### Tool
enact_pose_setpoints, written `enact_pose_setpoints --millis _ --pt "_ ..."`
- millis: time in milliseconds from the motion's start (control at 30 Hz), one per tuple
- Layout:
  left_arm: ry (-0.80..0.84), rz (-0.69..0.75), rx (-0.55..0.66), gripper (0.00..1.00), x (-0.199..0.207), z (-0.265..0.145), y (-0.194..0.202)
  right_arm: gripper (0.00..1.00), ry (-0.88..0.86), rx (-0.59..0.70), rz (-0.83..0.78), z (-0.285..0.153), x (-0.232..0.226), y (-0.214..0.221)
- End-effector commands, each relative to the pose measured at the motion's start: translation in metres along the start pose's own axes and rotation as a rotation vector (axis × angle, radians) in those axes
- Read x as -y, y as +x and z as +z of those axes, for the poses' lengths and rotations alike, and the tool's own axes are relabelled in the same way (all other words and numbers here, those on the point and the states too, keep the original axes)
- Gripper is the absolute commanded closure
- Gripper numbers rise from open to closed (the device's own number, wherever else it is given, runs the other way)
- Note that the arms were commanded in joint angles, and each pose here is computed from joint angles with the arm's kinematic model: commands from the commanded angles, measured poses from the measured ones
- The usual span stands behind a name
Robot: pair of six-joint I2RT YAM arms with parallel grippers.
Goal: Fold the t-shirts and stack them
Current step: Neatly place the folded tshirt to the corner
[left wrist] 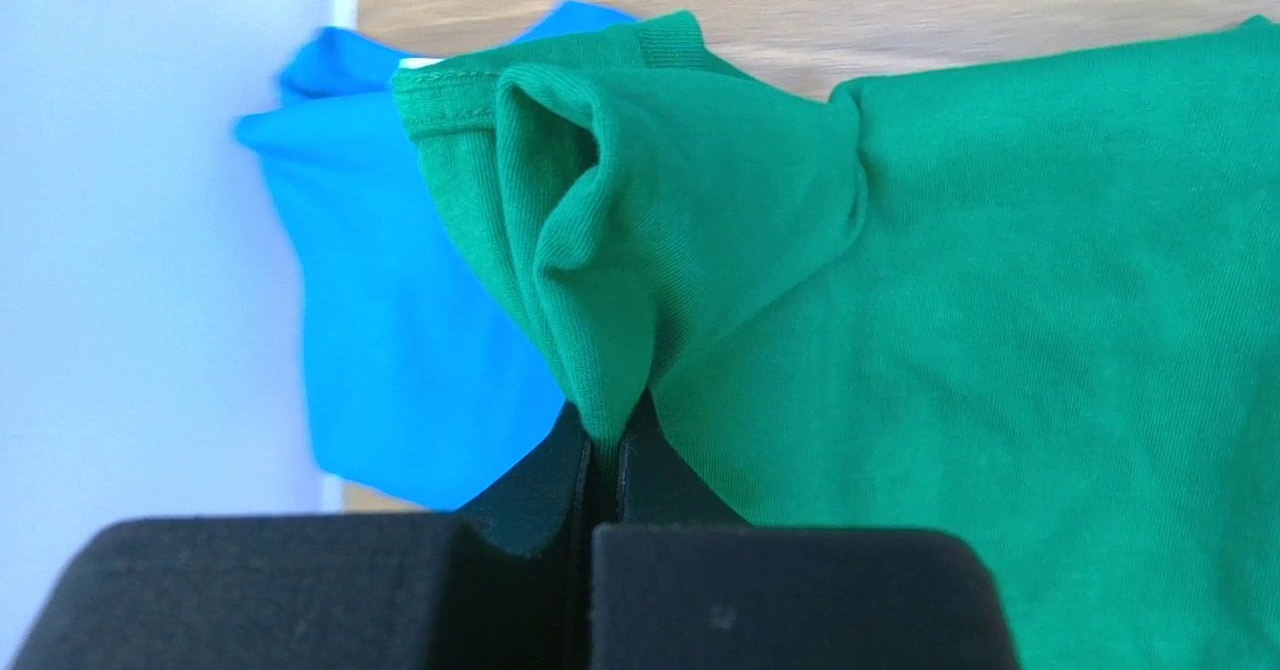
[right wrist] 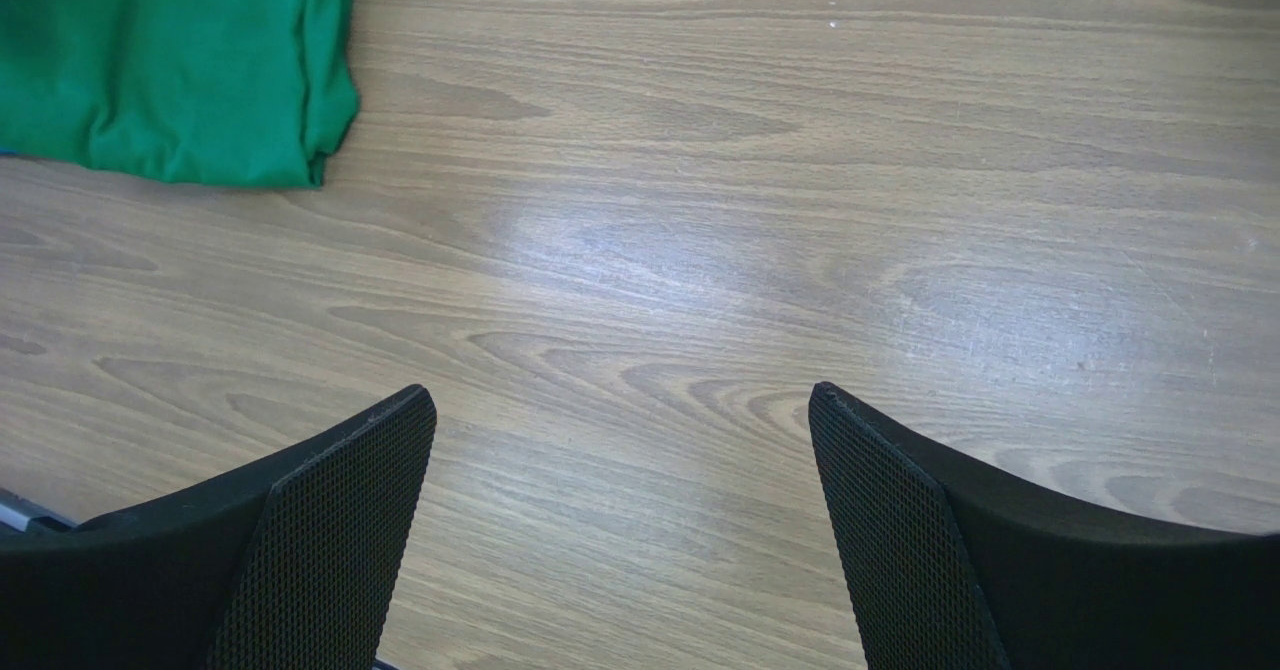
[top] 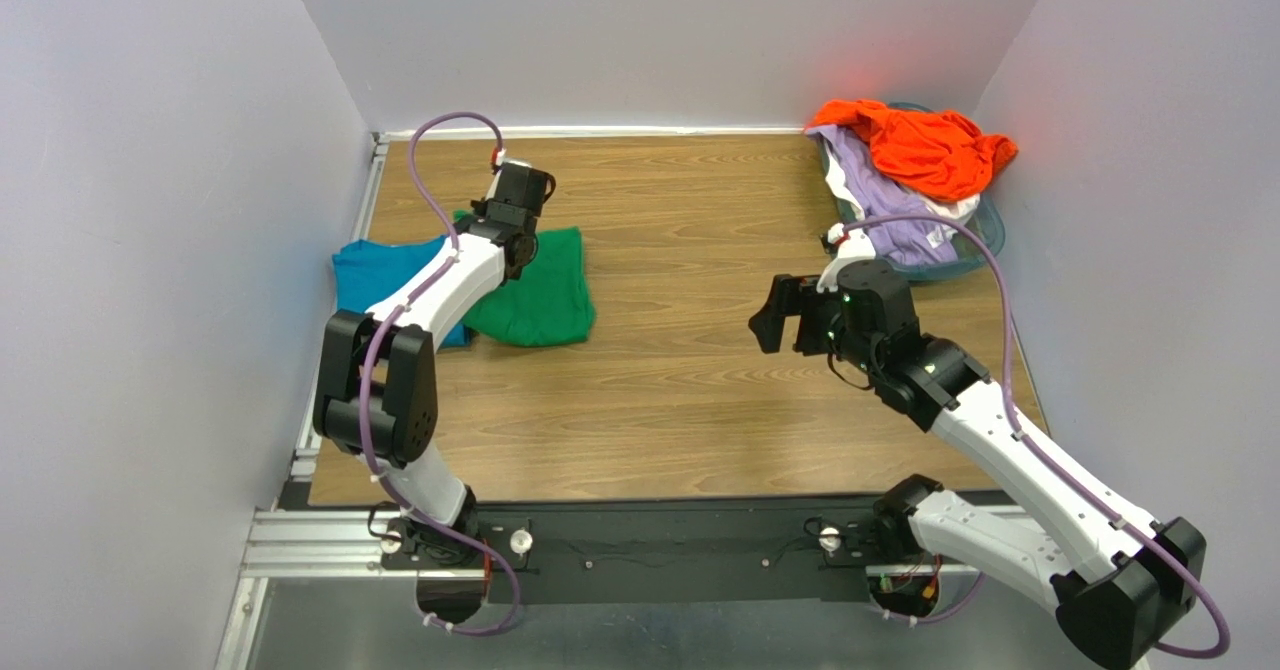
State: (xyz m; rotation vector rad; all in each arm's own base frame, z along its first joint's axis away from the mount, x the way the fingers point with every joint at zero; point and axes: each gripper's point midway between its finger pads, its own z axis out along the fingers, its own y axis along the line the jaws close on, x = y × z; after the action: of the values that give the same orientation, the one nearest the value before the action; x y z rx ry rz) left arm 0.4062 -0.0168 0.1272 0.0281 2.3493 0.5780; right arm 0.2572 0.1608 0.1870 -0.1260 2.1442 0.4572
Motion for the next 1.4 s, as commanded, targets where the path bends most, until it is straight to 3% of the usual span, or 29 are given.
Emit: enact_pose_setpoints --millis 0,433,1000,1367 --pt "-0.131 0.064 0.043 1.00 -0.047 -0.022 -0.016 0.00 0.045 -0.015 -0.011 -0.003 0.011 0.009" --pt "-0.318 0.031 0.030 1.00 -0.095 -0.037 -0.021 0.00 0.075 -0.003 -0.007 -0.005 0.017 0.006" --pt "-0.199 -0.037 0.204 1.00 -0.106 -0.080 -0.046 0.00 0.139 -0.001 0.005 -0.003 0.027 0.007" --pt "-0.155 -0.044 0.253 1.00 -0.112 -0.099 -0.061 0.00 0.152 -0.008 0.004 -0.001 0.029 0.008"
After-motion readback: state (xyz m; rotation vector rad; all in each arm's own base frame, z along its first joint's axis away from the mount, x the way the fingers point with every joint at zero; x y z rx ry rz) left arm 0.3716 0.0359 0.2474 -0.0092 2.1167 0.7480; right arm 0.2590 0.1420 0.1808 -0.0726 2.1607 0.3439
